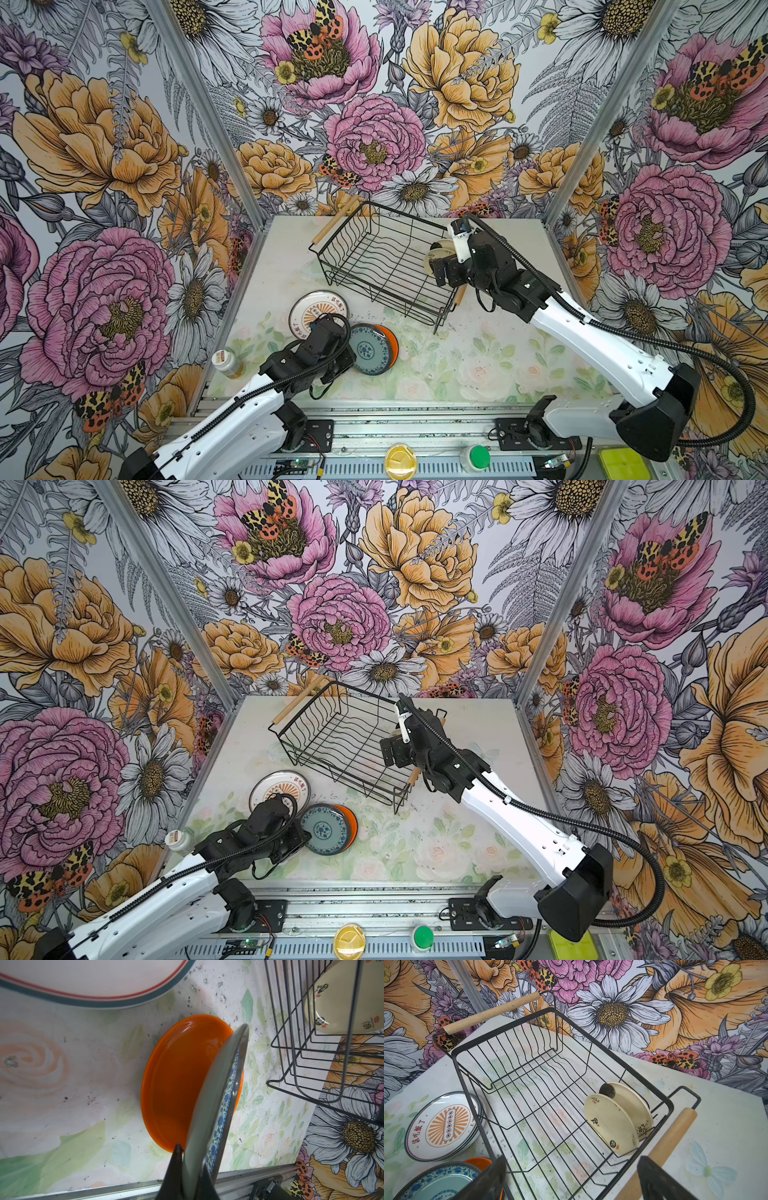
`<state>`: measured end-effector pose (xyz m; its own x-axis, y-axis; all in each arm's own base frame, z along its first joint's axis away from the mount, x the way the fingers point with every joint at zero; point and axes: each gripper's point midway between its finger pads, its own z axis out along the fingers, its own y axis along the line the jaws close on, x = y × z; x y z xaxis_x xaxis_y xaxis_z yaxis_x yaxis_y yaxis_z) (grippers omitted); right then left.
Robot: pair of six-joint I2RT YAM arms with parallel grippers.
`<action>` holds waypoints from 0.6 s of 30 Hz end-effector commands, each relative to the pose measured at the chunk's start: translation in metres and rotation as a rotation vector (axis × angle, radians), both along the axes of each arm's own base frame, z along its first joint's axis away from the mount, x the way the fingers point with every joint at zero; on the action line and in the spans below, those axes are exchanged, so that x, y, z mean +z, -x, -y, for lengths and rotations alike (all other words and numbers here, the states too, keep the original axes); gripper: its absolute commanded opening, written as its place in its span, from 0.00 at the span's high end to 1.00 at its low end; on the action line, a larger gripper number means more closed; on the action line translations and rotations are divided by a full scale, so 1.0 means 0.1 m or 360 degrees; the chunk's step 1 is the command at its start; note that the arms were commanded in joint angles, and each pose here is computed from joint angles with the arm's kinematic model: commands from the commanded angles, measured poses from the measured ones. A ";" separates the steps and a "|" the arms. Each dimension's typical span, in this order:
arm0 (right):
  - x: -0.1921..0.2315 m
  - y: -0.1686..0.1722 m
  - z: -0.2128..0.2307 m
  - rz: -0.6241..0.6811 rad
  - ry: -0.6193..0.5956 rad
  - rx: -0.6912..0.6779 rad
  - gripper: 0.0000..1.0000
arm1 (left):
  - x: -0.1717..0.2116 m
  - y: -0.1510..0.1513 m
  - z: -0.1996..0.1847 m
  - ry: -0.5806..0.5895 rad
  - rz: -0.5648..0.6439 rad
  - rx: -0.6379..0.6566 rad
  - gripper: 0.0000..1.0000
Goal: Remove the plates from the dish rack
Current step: 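Lower the blue-patterned plate onto the orange plate with left while right returns to rack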
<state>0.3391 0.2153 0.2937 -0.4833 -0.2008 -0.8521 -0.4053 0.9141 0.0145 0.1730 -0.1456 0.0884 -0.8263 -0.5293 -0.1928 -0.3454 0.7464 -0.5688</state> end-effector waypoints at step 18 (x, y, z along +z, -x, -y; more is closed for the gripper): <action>-0.12 0.07 -0.02 -0.0045 0.0028 0.0033 0.01 | -0.11 -0.03 0.07 0.0016 -0.0048 0.0019 0.70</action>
<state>0.3376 0.2143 0.2856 -0.4970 -0.2111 -0.8417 -0.4054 0.9141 0.0101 0.1752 -0.1475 0.0763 -0.8226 -0.5429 -0.1694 -0.3779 0.7444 -0.5506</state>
